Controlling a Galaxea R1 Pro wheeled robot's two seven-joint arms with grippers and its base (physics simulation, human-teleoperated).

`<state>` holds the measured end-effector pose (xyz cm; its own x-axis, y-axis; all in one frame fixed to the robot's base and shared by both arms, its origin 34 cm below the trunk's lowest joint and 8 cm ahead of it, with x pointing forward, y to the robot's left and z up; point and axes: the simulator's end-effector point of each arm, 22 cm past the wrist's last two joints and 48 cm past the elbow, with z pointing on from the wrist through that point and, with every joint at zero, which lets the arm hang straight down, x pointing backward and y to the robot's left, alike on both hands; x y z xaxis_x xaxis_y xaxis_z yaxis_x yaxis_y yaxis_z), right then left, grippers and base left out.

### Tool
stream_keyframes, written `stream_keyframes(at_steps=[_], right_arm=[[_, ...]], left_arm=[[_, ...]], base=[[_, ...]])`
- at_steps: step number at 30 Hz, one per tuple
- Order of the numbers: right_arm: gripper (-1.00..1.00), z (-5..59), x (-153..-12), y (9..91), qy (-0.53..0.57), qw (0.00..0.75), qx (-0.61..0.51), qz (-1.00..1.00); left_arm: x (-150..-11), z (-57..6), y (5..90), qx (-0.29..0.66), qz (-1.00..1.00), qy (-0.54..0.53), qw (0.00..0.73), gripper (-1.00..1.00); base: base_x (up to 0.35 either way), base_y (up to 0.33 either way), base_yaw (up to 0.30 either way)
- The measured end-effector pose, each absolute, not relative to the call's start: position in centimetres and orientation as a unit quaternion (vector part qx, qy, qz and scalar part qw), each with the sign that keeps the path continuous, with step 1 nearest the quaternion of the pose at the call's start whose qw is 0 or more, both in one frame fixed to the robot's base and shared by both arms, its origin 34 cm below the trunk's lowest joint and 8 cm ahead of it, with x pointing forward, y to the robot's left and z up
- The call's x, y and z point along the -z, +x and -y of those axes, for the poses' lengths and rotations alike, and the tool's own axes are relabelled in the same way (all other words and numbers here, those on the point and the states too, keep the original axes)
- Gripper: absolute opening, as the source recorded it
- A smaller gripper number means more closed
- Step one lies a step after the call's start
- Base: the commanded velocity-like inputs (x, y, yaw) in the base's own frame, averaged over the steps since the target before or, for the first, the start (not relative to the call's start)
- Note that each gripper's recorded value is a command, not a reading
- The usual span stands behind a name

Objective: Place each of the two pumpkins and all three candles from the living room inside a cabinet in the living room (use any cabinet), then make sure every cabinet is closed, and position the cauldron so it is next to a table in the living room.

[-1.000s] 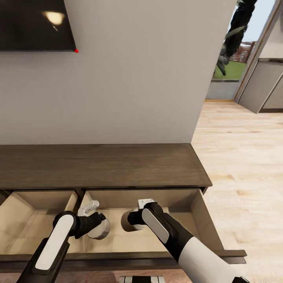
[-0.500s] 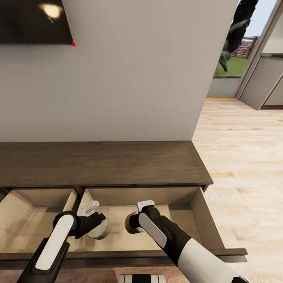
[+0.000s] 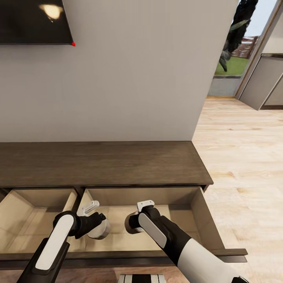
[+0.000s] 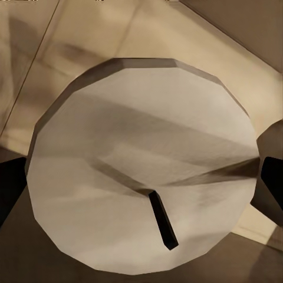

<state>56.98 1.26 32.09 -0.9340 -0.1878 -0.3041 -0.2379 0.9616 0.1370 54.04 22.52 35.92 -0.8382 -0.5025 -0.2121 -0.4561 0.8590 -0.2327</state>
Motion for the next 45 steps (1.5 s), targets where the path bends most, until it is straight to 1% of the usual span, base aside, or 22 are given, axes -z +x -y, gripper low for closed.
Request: stream_keyframes(at_steps=[18, 35, 45], right_arm=[[-1.00, -1.3, -32.1, 57.0, -0.109, 0.146, -0.087, -0.979], [-1.00, -1.3, -29.2, 55.9, -0.106, 0.118, -0.090, -0.983], [-1.00, -1.3, -29.2, 55.9, -0.107, 0.119, -0.090, -0.983]], left_arm=[[-35.9, -22.5, 54.0, 0.087, -0.955, -0.251, 0.134, -1.00], [-33.2, -22.5, 53.1, 0.079, -0.958, -0.253, 0.106, -1.00], [-33.2, -22.5, 53.1, 0.079, -0.958, -0.254, 0.107, -1.00]], base=[[0.028, 0.000, 0.000], [0.000, 0.000, 0.000], [0.000, 0.000, 0.000]])
